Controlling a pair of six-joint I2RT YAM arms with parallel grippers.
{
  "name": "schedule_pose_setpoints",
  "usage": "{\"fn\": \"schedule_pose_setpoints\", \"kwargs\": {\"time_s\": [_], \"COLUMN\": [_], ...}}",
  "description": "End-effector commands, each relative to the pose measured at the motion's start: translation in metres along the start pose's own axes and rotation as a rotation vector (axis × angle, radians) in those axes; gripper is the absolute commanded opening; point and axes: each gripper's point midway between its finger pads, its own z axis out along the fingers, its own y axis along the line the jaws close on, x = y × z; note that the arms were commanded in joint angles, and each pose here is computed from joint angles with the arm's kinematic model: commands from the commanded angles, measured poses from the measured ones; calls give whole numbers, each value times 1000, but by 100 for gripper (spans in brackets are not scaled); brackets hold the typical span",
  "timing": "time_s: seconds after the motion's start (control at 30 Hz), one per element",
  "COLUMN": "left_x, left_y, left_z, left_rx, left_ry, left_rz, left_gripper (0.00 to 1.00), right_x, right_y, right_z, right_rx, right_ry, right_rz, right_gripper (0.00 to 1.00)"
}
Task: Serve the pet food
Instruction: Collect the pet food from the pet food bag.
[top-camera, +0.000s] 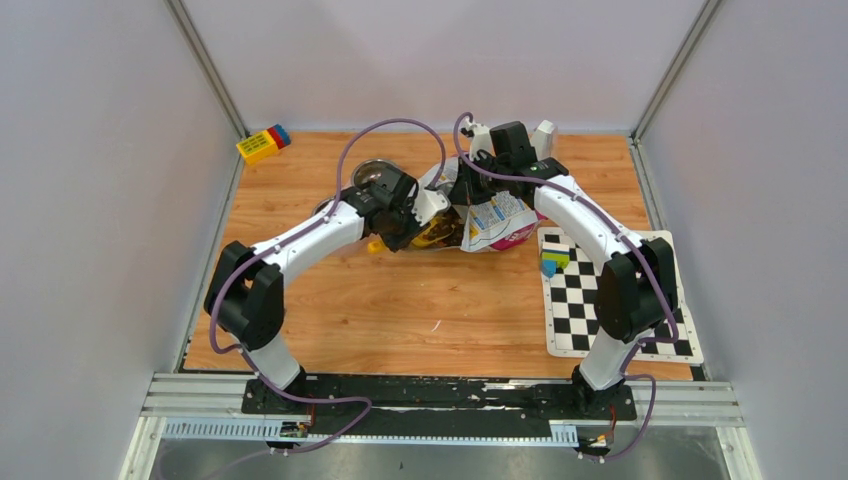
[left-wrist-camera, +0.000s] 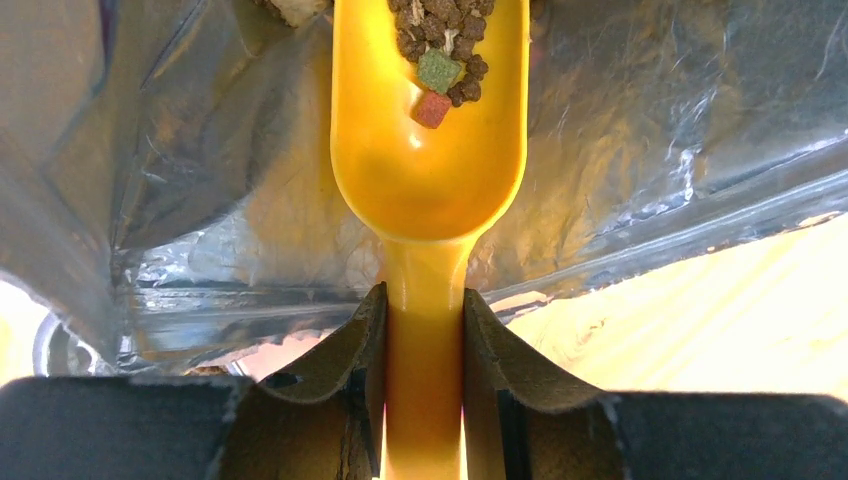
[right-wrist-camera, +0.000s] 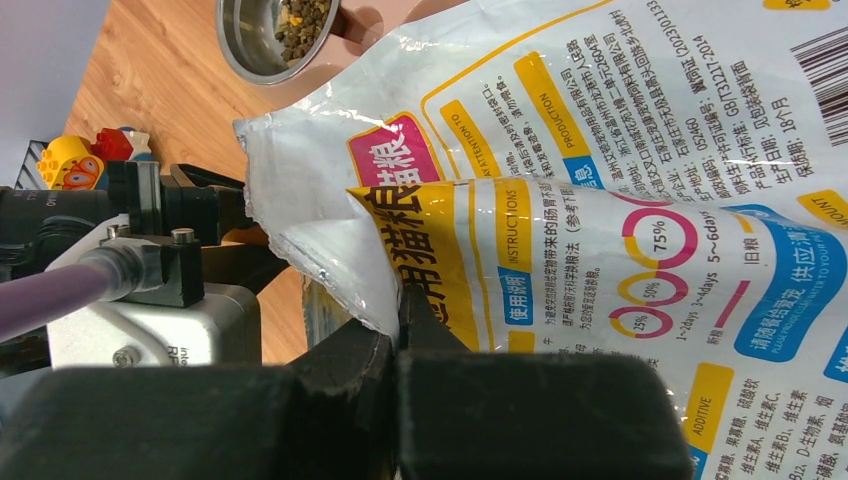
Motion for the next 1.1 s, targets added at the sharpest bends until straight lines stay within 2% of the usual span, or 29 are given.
{"fn": "schedule_pose_setpoints", "kwargs": {"time_s": [0.0,0.4,0.53,0.77,1.07], "left_x": [5,-1,-9,-15,-12], "left_y": [17,11,15,11,16], "left_z": [-21,18,32,56,74], "left_rx": [-74,-63,-77,-82,-93], "left_ry": [52,146,142,66,-126], "left_rz": [18,3,-32,-112,-203], "left_gripper": [0,0,0,0,0], "right_x": [-22,-20,-20,-20,-24], "right_y": [18,17,17,14,-8], "right_z": [-21,-18,-19,-19,-20], "right_rx": [-38,-36,-37,-28,-41], "right_ry": [-72,-66,-64,-66,-62], "right_rz": [-30,-29,-29,-29,64], "right_gripper": [0,0,0,0,0]}}
